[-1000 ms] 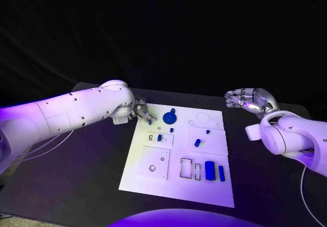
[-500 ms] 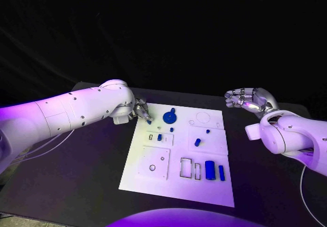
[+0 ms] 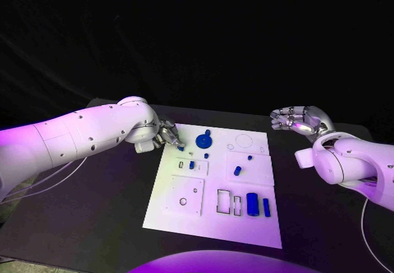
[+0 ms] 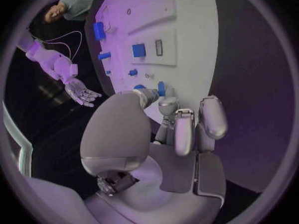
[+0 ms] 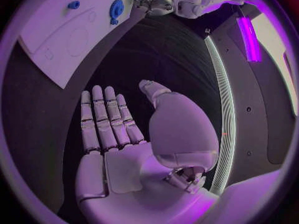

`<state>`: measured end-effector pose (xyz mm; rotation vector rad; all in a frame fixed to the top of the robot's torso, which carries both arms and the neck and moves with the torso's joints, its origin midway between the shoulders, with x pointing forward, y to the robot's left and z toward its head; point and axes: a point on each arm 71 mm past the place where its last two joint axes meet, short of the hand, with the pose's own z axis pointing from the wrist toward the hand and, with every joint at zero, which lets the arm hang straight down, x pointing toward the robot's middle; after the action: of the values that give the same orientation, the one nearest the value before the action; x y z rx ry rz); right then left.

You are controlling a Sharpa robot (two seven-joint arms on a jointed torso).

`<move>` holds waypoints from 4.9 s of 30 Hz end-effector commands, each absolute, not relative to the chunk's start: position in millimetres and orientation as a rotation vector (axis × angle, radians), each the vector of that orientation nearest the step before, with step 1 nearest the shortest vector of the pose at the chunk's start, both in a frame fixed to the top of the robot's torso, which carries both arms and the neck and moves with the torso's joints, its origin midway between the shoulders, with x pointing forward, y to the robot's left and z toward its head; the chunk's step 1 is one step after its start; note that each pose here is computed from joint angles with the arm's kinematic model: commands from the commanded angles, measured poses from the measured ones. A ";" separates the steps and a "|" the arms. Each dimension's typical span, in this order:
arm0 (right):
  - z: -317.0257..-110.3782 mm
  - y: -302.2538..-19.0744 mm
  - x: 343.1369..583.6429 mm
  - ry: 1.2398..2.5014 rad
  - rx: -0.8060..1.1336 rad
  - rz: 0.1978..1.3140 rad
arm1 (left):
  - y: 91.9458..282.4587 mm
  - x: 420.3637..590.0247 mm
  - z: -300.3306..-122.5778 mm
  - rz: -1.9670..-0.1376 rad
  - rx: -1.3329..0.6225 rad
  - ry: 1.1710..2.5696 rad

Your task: Assemble the parts on the task board

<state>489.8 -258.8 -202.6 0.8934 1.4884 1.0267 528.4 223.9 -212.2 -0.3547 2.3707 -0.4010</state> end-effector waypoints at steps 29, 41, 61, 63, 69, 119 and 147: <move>-202.9 -259.2 488.6 1.483 0.877 1.043 | 219.1 480.6 -208.1 -0.439 -0.172 2.281; -203.5 -259.1 488.3 1.484 0.876 1.043 | 217.0 477.0 -215.1 -0.409 -0.137 2.305; -203.8 -258.9 488.1 1.484 0.875 1.045 | 213.7 475.8 -218.3 -0.393 -0.101 2.329; -203.8 -258.8 488.1 1.485 0.875 1.045 | 213.2 475.6 -218.5 -0.393 -0.099 2.330; -204.1 -258.9 488.1 1.486 0.876 1.044 | 211.9 474.4 -221.8 -0.385 -0.086 2.334; -206.0 -259.3 488.0 1.487 0.878 1.041 | 209.7 468.9 -227.6 -0.393 -0.092 2.353; -206.2 -259.2 488.0 1.489 0.878 1.043 | 212.4 471.4 -228.4 -0.402 -0.132 2.354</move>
<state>488.3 -260.8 -206.6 0.8939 1.4856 1.0269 472.3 214.0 -227.1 -0.1263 2.3438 -0.3921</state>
